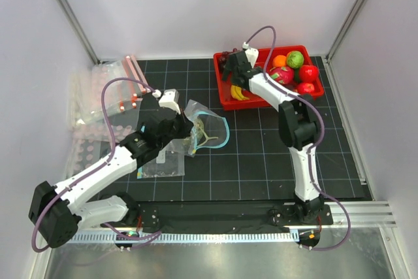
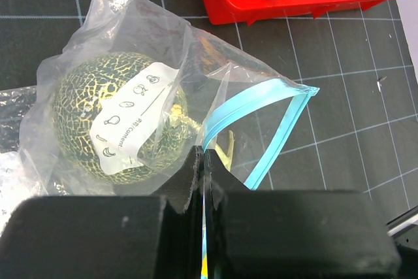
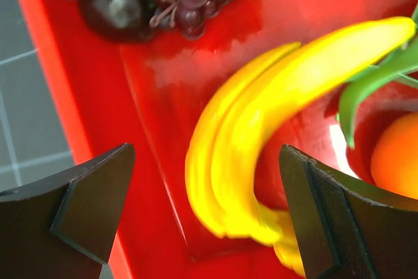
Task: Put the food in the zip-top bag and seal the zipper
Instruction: Pick up the fake fruit from the bin, then place the fake fruit in the zipper food storage bag, then adjust the zipper food storage bag at the center of the board.
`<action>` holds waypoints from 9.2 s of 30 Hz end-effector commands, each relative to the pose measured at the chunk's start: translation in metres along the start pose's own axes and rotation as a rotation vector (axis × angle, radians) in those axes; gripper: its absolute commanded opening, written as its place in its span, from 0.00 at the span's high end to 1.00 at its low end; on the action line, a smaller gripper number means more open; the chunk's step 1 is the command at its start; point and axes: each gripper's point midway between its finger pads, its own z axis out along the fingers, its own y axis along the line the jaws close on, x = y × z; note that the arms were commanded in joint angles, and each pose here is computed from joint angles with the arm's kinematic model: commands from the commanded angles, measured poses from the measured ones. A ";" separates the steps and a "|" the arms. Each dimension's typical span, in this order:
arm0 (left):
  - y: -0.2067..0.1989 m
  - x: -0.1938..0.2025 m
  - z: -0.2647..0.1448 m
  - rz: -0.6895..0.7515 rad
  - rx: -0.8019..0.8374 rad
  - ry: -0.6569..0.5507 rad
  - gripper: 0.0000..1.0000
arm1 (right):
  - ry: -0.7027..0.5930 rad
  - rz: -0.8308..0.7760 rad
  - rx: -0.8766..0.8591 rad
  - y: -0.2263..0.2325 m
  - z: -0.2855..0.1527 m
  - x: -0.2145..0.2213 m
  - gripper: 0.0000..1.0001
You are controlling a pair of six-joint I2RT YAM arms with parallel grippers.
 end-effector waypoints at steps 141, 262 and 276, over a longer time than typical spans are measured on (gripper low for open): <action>-0.015 -0.034 -0.028 -0.102 0.054 -0.045 1.00 | 0.465 0.975 -1.293 0.177 -0.247 0.104 0.97; -0.018 -0.079 -0.047 -0.092 0.072 -0.093 1.00 | 0.104 -0.031 -0.654 0.036 -0.250 0.055 0.98; 0.004 -0.062 -0.034 -0.120 0.031 -0.153 1.00 | 0.046 -0.069 -0.612 0.021 -0.251 0.049 0.47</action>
